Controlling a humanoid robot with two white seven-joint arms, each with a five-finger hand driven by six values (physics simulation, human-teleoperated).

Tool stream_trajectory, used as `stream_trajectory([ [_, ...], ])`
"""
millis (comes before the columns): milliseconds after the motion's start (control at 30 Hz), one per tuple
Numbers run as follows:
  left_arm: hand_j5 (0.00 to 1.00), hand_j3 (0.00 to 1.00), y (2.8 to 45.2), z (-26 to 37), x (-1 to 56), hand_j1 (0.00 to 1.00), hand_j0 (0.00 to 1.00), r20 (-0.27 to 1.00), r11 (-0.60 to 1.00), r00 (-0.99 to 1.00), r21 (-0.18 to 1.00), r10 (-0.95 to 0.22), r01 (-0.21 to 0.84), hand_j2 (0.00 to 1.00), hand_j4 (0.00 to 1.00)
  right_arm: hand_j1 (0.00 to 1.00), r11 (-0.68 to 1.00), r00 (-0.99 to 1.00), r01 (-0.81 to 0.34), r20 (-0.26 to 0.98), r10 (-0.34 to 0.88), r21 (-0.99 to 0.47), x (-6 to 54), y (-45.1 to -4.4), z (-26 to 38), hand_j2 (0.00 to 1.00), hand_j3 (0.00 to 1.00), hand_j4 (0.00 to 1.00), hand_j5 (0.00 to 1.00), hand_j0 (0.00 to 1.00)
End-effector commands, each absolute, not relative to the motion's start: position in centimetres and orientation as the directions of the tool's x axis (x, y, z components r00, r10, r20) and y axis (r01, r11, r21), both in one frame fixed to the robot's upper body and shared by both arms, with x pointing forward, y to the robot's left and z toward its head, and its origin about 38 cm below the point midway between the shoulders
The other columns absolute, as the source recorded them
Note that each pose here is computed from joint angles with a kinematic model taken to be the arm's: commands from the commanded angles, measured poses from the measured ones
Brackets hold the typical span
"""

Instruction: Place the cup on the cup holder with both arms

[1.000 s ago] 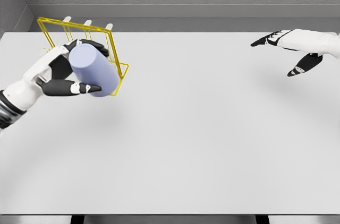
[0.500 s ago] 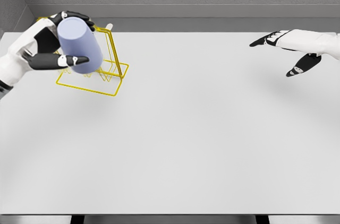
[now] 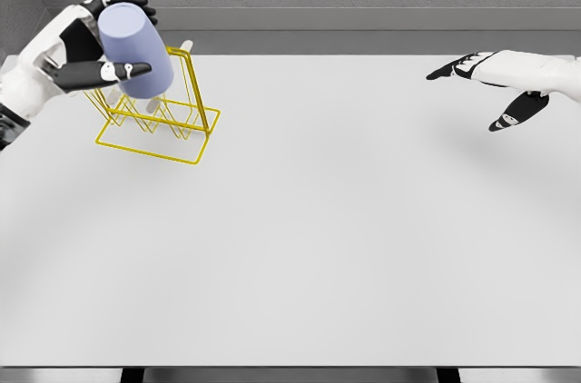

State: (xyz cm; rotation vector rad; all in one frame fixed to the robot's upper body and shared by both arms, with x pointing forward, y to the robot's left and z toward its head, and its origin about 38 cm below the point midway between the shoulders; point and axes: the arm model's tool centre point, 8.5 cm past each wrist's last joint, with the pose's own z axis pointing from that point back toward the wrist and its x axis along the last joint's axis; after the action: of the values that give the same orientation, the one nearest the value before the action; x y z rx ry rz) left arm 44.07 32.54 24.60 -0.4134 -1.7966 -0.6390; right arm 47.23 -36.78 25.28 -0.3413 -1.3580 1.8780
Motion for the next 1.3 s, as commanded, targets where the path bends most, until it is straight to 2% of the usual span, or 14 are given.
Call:
stream_trajectory([
  [0, 0.63, 0.63, 32.9, 23.9, 44.3, 0.63, 0.63, 0.956, 0.800, -0.292, 0.203, -0.037, 0.564, 0.63, 0.63, 1.00, -0.119, -0.659, -0.431, 0.222, 0.719, -0.894, 47.2, -36.8, 25.4, 1.00, 1.00, 1.00, 1.00, 1.00],
  [200, 0.63, 0.63, 32.7, 22.8, 45.0, 0.63, 0.63, 0.960, 0.811, -0.275, 0.195, -0.044, 0.552, 0.63, 0.63, 1.00, -0.120, -0.659, -0.432, 0.222, 0.719, -0.894, 47.2, -36.8, 25.4, 1.00, 1.00, 1.00, 1.00, 1.00],
  [733, 0.64, 0.64, 32.4, 21.8, 44.1, 0.64, 0.64, 0.966, 0.778, -0.256, 0.194, -0.044, 0.598, 0.64, 0.64, 1.00, -0.120, -0.659, -0.432, 0.222, 0.719, -0.894, 47.2, -36.8, 25.4, 1.00, 1.00, 1.00, 1.00, 1.00],
  [767, 0.65, 0.65, 32.4, 21.7, 44.1, 0.65, 0.65, 0.966, 0.778, -0.255, 0.196, -0.047, 0.597, 0.65, 0.65, 1.00, -0.120, -0.659, -0.432, 0.222, 0.719, -0.894, 47.2, -36.8, 25.4, 1.00, 1.00, 1.00, 1.00, 1.00],
  [800, 0.72, 0.72, 32.4, 21.6, 44.0, 0.72, 0.72, 0.966, 0.777, -0.254, 0.197, -0.050, 0.597, 0.72, 0.72, 1.00, -0.120, -0.659, -0.432, 0.222, 0.719, -0.894, 47.2, -36.8, 25.4, 1.00, 1.00, 1.00, 1.00, 1.00],
  [833, 0.71, 0.71, 32.4, 21.7, 44.1, 0.71, 0.71, 0.965, 0.777, -0.256, 0.198, -0.050, 0.597, 0.71, 0.71, 1.00, -0.120, -0.659, -0.432, 0.222, 0.719, -0.894, 47.2, -36.8, 25.4, 1.00, 1.00, 1.00, 1.00, 1.00],
  [967, 1.00, 1.00, 32.4, 21.5, 44.0, 1.00, 1.00, 0.966, 0.777, -0.254, 0.200, -0.053, 0.597, 1.00, 1.00, 1.00, -0.120, -0.659, -0.432, 0.222, 0.719, -0.894, 47.2, -36.8, 25.4, 1.00, 1.00, 1.00, 1.00, 1.00],
  [1267, 1.00, 1.00, 32.6, 22.1, 44.1, 1.00, 1.00, 0.963, 0.779, -0.265, 0.205, -0.051, 0.593, 1.00, 1.00, 1.00, -0.120, -0.659, -0.432, 0.222, 0.719, -0.894, 47.2, -36.8, 25.4, 1.00, 1.00, 1.00, 1.00, 1.00],
])
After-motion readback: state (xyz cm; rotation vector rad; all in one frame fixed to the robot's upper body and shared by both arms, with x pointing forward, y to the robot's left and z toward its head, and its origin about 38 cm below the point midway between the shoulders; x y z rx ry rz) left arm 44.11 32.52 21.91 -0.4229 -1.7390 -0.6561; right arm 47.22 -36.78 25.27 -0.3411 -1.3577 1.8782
